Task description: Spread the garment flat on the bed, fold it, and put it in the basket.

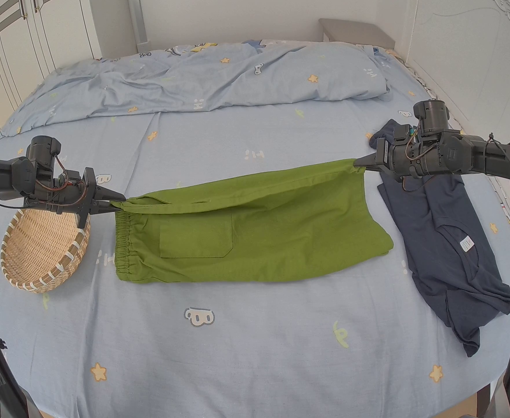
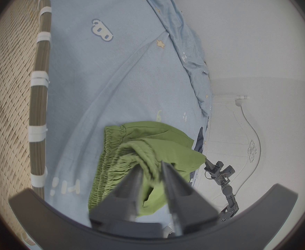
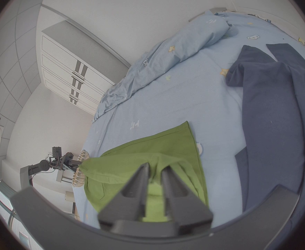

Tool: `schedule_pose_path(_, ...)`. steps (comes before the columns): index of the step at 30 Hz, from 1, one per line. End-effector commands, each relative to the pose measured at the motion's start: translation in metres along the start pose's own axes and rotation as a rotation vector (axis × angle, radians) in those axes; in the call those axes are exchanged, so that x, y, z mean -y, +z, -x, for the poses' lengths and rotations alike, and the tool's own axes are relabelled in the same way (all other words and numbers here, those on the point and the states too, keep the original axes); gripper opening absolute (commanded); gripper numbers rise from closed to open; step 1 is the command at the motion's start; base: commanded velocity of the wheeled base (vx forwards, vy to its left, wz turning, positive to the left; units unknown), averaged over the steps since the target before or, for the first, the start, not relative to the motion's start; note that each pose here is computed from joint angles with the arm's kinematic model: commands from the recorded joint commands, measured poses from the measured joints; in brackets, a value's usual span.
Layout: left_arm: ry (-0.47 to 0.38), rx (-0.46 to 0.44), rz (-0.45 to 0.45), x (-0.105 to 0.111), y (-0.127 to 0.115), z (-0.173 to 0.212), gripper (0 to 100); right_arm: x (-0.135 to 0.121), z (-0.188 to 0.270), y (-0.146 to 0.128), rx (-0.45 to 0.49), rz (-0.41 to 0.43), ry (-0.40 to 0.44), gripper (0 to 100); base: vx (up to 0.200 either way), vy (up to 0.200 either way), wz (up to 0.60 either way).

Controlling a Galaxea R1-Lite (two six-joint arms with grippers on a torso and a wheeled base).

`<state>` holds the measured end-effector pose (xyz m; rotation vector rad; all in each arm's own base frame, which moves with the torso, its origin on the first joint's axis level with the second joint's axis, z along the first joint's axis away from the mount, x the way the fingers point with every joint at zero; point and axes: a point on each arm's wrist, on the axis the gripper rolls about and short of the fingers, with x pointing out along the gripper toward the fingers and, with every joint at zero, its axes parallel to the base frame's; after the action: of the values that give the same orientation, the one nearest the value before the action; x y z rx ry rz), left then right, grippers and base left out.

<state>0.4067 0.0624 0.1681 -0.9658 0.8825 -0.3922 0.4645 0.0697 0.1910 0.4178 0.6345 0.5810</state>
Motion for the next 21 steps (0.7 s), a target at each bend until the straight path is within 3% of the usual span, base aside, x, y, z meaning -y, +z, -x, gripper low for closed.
schedule_pose_path(1,0.001,-0.005,0.005,-0.002,0.000,-0.003,100,0.003,-0.007,-0.005,-0.017,-0.005,-0.005,100,0.000,0.000,0.00)
schedule_pose_path(9,-0.015,-0.025,-0.007,0.006,0.003,-0.018,100,0.004,-0.005,-0.009,-0.031,-0.014,-0.011,100,0.000,0.000,0.00)
schedule_pose_path(21,-0.070,0.035,0.046,0.013,0.032,-0.031,100,-0.002,0.009,-0.016,-0.038,-0.017,-0.017,100,0.000,0.000,0.00)
